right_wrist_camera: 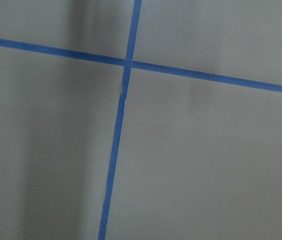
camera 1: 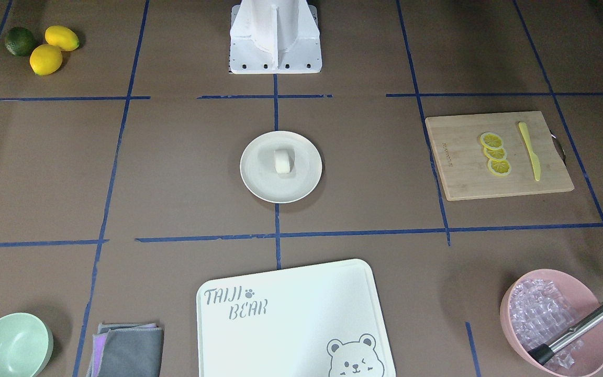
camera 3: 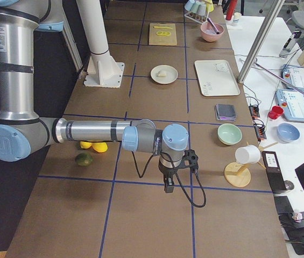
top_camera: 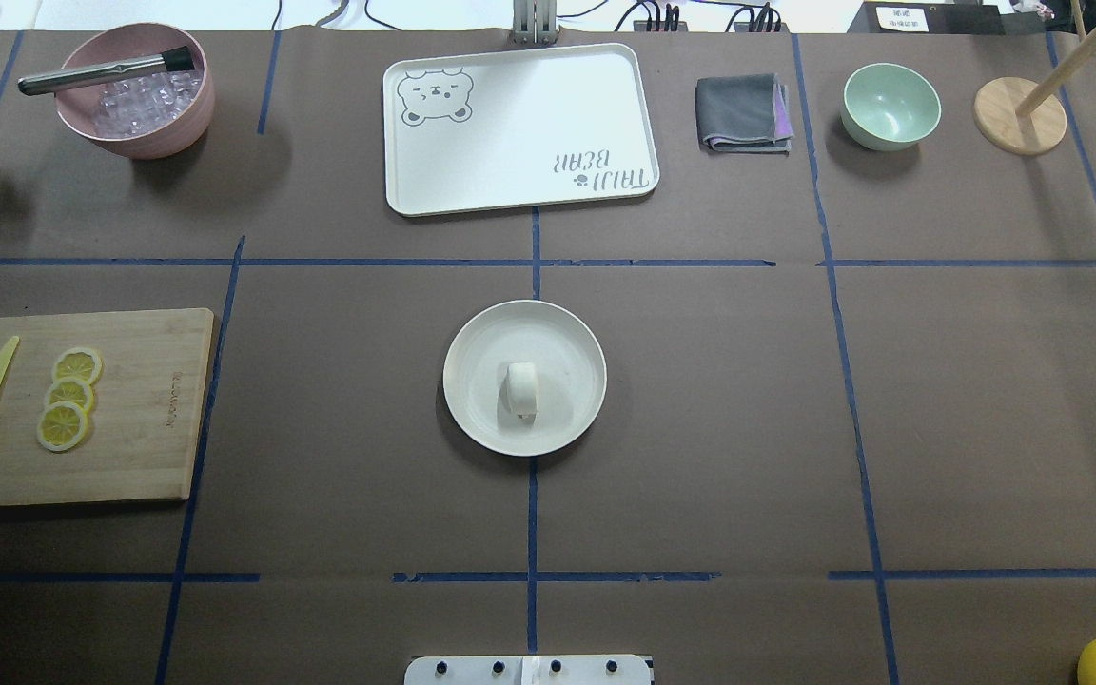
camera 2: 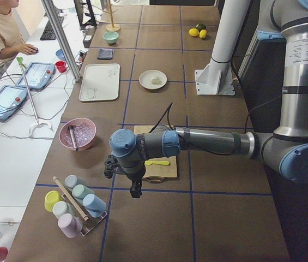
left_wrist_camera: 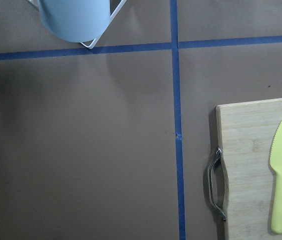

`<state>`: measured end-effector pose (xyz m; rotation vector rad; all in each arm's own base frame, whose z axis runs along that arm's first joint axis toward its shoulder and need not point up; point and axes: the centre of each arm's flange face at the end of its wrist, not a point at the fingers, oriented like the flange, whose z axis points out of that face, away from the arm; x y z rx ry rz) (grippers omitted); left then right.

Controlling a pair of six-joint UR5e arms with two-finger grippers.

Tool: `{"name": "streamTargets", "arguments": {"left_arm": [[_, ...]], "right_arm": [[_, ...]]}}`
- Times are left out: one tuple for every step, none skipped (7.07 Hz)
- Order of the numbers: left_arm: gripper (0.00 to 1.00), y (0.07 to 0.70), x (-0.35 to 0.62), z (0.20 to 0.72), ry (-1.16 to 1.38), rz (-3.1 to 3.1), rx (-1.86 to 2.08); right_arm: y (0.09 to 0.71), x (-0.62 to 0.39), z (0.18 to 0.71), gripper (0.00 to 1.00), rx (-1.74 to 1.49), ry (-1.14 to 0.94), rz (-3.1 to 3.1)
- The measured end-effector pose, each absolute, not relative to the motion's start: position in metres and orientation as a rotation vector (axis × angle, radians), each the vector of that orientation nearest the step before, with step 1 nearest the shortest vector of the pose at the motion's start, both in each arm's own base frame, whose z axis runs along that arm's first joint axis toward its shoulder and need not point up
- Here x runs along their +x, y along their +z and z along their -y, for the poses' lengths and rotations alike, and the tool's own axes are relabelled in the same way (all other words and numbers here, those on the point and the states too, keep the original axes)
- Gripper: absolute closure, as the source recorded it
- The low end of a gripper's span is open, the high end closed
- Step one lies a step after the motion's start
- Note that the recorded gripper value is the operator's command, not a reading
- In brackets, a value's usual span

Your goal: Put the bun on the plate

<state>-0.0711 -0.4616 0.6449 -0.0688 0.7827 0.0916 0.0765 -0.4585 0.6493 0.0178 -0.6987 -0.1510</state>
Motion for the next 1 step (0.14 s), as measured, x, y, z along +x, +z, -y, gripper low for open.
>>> {"name": "streamTargets", "arguments": {"left_arm": [[0.00, 0.6453, -0.0710, 0.4614, 0.091, -0.783, -0.070]], "right_arm": [[0.6496, 0.0765, 0.4585, 0.00, 0.017, -0.151, 0.699]]}}
